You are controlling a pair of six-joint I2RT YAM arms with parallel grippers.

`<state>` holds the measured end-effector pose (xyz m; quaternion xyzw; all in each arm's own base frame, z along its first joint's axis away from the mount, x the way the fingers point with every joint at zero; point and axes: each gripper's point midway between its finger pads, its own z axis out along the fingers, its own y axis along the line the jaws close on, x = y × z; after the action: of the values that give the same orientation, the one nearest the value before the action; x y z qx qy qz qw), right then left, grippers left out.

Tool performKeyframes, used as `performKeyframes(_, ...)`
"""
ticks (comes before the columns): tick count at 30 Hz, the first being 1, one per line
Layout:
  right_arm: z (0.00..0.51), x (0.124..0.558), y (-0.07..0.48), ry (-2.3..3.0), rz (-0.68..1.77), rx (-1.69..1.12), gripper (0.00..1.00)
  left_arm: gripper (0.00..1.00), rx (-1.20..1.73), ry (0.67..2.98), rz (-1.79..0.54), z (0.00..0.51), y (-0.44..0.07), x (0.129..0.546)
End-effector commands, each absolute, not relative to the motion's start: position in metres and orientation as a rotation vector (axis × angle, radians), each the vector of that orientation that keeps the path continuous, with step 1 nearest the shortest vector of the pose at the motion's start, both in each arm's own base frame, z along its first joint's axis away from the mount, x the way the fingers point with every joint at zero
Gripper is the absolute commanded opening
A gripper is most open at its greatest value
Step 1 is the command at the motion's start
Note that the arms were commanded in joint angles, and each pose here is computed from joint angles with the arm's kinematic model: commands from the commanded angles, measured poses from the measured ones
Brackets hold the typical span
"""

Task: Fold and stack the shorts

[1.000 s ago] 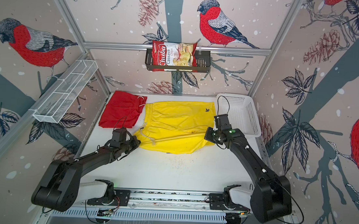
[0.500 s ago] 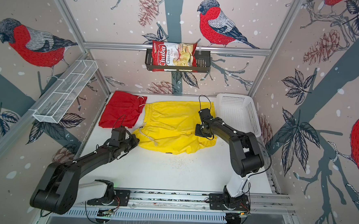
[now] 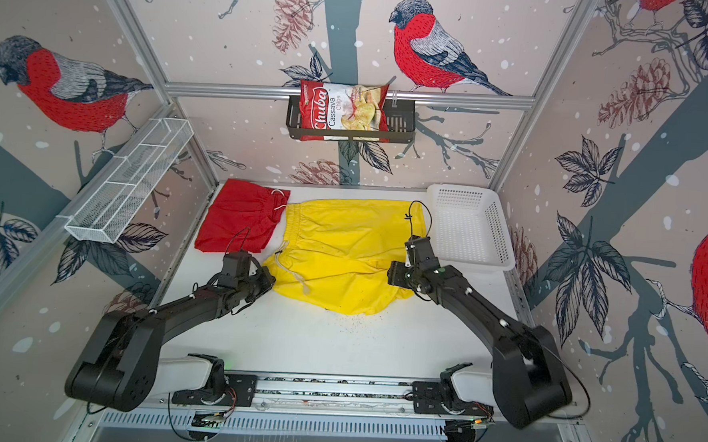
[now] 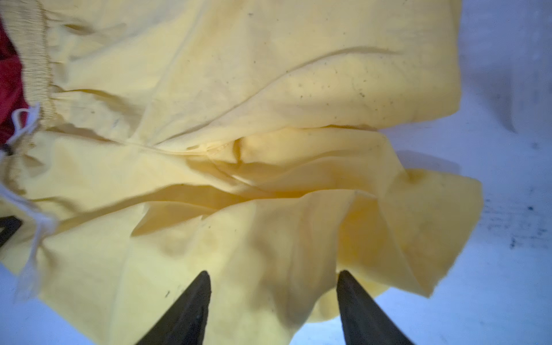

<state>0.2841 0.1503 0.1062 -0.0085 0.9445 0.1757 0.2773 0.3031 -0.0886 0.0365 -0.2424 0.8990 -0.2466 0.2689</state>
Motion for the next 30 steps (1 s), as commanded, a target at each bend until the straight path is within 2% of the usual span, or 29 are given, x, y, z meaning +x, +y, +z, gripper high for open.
performKeyframes(1,0.114,0.267,0.144,2.492,0.527,0.021,0.69,0.00,-0.633,2.429,-0.668,0.035,-0.090,0.303)
performKeyframes(3,0.108,0.254,0.145,2.478,0.593,0.023,0.64,0.00,-0.633,2.437,-0.670,0.034,-0.090,0.303)
performKeyframes(4,0.104,0.249,0.145,2.476,0.618,0.027,0.58,0.00,-0.629,2.438,-0.676,0.034,-0.091,0.303)
performKeyframes(6,0.094,0.237,0.145,2.487,0.656,0.034,0.28,0.00,-0.629,2.434,-0.681,0.035,-0.092,0.303)
performKeyframes(7,0.089,0.232,0.144,2.501,0.663,0.041,0.18,0.00,-0.632,2.432,-0.684,0.035,-0.092,0.303)
performKeyframes(8,0.084,0.227,0.143,2.515,0.667,0.048,0.10,0.00,-0.634,2.429,-0.684,0.035,-0.091,0.302)
performKeyframes(9,0.078,0.222,0.141,2.531,0.664,0.053,0.07,0.00,-0.635,2.424,-0.686,0.036,-0.091,0.303)
performKeyframes(11,0.069,0.215,0.138,2.556,0.660,0.070,0.09,0.00,-0.634,2.427,-0.683,0.036,-0.091,0.302)
performKeyframes(13,0.064,0.212,0.138,2.558,0.675,0.087,0.26,0.00,-0.634,2.429,-0.681,0.035,-0.091,0.302)
performKeyframes(15,0.056,0.212,0.135,2.567,0.662,0.143,0.36,0.00,-0.635,2.431,-0.679,0.034,-0.091,0.302)
performKeyframes(19,0.043,0.209,0.138,2.607,0.686,0.181,0.40,0.00,-0.642,2.438,-0.686,0.032,-0.092,0.301)
performKeyframes(22,0.033,0.209,0.138,2.633,0.676,0.190,0.54,0.00,-0.639,2.438,-0.685,0.032,-0.092,0.301)
performKeyframes(24,0.031,0.213,0.142,2.624,0.702,0.196,0.56,0.00,-0.640,2.438,-0.683,0.032,-0.091,0.301)
performKeyframes(26,0.032,0.219,0.150,2.611,0.747,0.195,0.52,0.00,-0.641,2.438,-0.685,0.032,-0.092,0.301)
performKeyframes(27,0.033,0.222,0.154,2.616,0.764,0.186,0.43,0.00,-0.642,2.439,-0.688,0.032,-0.092,0.301)
performKeyframes(29,0.037,0.227,0.162,2.629,0.782,0.152,0.13,0.00,-0.644,2.438,-0.693,0.032,-0.092,0.301)
performKeyframes(30,0.042,0.231,0.165,2.631,0.778,0.129,0.03,0.00,-0.648,2.437,-0.695,0.032,-0.092,0.301)
